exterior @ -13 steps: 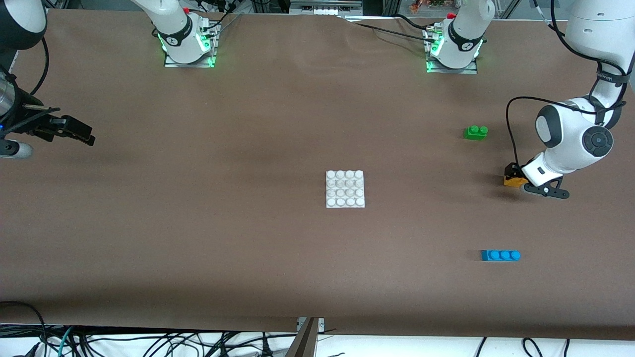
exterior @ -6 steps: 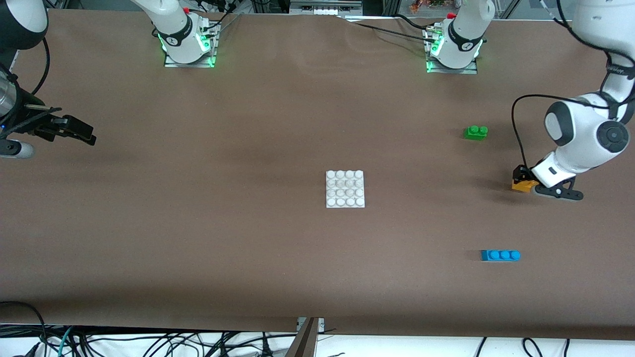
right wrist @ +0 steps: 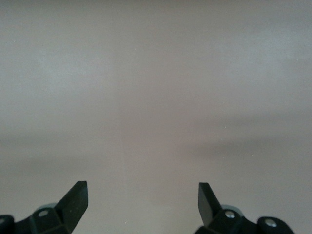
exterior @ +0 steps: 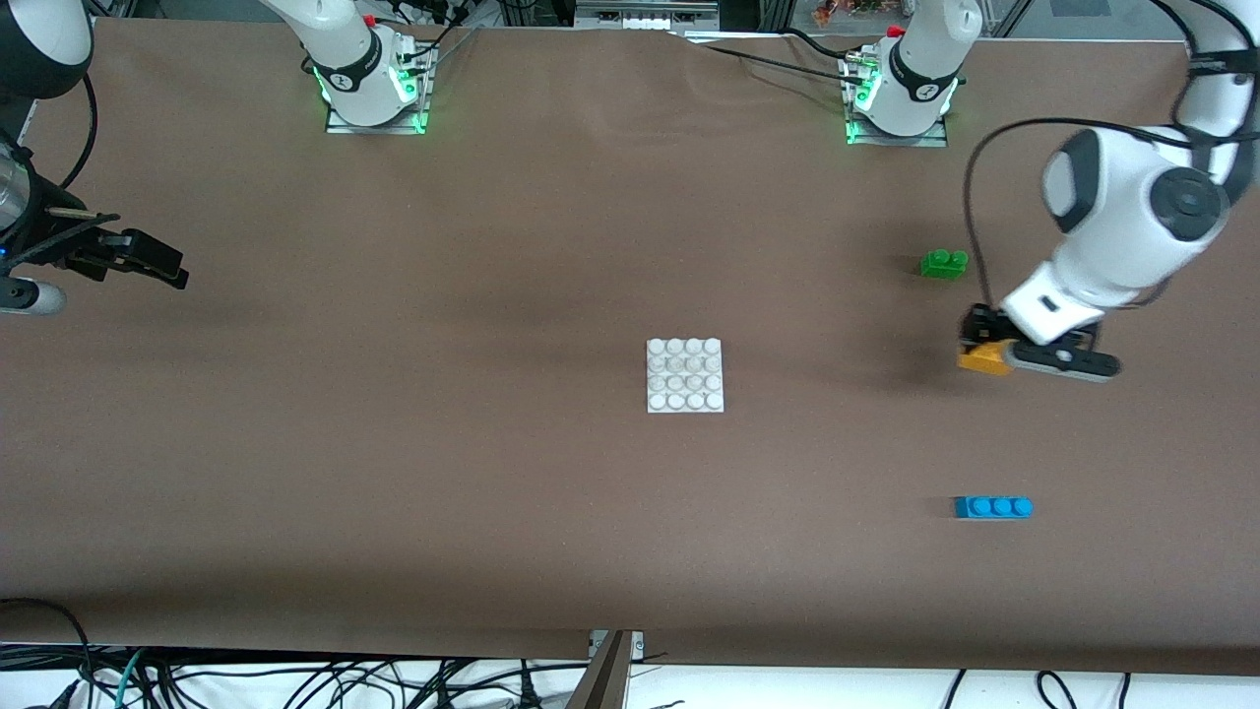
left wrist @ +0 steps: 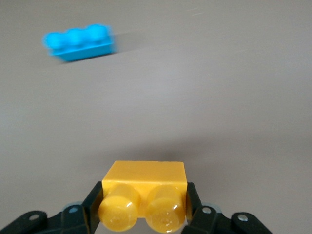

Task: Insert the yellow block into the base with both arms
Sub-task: 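Carry the yellow brick with the left gripper over the base plate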

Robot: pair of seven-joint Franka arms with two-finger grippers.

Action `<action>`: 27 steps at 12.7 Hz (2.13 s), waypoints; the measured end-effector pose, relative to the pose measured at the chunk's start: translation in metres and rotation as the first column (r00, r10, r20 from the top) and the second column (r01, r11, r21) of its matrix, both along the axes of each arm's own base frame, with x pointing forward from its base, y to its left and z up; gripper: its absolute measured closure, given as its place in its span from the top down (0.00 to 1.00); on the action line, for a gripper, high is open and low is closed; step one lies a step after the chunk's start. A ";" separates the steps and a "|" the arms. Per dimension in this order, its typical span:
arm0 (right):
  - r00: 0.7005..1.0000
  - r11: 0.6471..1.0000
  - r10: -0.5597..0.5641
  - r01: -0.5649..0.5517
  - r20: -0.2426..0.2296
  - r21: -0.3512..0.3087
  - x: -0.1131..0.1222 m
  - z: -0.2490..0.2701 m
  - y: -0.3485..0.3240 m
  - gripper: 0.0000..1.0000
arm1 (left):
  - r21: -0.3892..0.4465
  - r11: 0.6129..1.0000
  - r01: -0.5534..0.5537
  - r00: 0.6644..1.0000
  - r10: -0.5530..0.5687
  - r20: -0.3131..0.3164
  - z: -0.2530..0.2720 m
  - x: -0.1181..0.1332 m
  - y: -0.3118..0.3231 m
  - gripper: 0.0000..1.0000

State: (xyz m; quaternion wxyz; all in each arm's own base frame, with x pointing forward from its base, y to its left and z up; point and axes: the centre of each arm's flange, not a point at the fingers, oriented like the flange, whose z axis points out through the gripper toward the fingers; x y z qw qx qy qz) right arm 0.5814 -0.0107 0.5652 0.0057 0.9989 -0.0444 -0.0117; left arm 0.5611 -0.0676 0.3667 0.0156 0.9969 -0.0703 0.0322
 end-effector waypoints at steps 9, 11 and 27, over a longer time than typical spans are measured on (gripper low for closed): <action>1.000 1.000 0.001 -0.001 0.000 0.000 0.000 0.000 0.000 1.00 | -0.029 0.967 -0.253 0.958 0.247 -0.144 -0.063 -0.046 -0.271 0.69; 1.000 1.000 0.001 -0.001 0.000 0.000 0.000 0.000 0.001 1.00 | -0.045 0.953 -0.300 0.945 0.291 -0.146 -0.082 -0.041 -0.310 0.69; 1.000 1.000 0.001 -0.001 -0.001 0.000 0.000 0.000 0.000 1.00 | -0.103 0.928 -0.357 0.933 0.350 -0.085 -0.134 -0.013 -0.343 0.69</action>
